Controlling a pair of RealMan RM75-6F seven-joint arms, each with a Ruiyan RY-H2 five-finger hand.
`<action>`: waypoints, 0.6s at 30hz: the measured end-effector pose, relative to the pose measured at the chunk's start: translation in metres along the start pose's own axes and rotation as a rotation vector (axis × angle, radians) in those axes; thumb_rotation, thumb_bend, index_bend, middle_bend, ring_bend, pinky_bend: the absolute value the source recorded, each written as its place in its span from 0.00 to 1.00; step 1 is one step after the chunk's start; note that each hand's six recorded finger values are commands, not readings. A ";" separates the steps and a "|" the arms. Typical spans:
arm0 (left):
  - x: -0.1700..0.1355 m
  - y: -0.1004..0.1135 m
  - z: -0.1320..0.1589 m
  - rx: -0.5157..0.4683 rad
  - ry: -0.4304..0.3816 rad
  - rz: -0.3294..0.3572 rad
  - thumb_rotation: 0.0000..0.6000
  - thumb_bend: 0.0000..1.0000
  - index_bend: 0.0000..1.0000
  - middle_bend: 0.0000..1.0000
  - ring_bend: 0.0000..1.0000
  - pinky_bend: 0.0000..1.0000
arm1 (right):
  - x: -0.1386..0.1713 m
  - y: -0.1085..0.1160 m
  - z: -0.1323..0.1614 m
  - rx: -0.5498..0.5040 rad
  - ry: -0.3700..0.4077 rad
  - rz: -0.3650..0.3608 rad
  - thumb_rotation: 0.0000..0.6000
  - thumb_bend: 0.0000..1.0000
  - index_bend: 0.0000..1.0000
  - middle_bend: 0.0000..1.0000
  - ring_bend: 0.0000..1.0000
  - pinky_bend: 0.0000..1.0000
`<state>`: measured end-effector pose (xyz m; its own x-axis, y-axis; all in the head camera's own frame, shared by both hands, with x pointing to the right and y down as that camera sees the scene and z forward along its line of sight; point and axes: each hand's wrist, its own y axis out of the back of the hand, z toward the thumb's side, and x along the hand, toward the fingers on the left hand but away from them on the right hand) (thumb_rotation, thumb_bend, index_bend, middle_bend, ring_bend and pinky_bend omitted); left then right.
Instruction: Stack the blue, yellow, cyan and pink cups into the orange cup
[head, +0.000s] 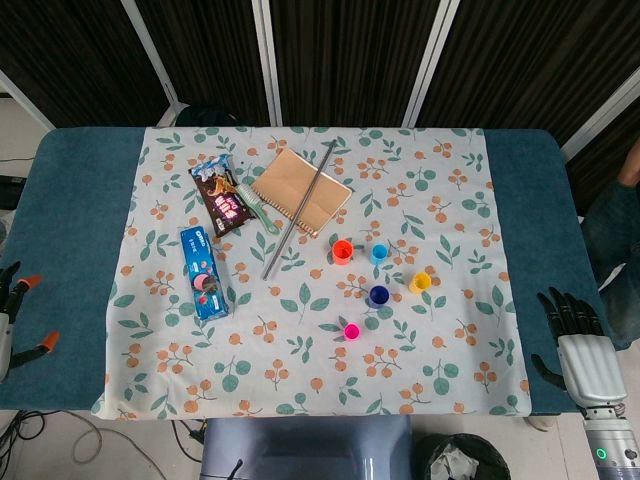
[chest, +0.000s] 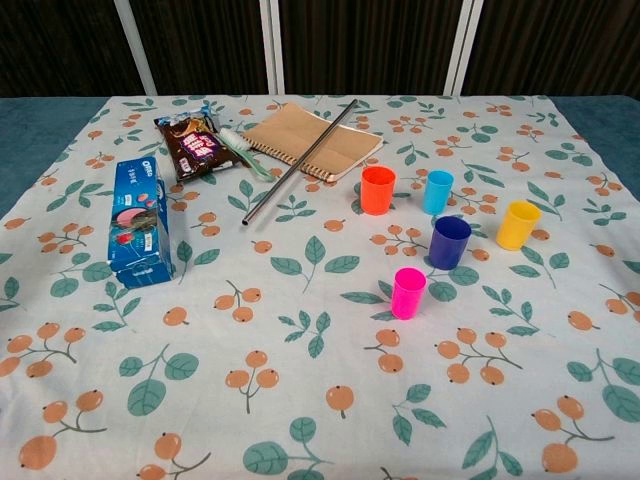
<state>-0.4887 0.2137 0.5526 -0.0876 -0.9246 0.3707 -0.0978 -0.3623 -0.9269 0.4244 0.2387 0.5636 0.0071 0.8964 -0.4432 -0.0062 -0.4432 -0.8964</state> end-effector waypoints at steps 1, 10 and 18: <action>0.000 0.000 0.001 -0.001 -0.002 0.000 1.00 0.17 0.21 0.01 0.00 0.00 | 0.001 0.000 0.000 0.003 -0.001 0.001 1.00 0.35 0.00 0.00 0.02 0.10; -0.001 0.000 0.003 -0.010 -0.012 0.002 1.00 0.17 0.21 0.01 0.00 0.00 | 0.005 0.004 0.003 -0.006 0.006 -0.006 1.00 0.35 0.00 0.00 0.02 0.10; -0.001 0.002 0.001 -0.021 -0.003 0.006 1.00 0.17 0.21 0.01 0.00 0.00 | 0.005 0.007 0.001 -0.013 -0.006 -0.019 1.00 0.35 0.00 0.00 0.02 0.10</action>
<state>-0.4878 0.2141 0.5504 -0.0854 -0.9271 0.3649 -0.1182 -0.3542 -0.9277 0.4234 0.2401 0.5553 0.0009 0.9046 -0.4262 0.0073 -0.4262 -0.9046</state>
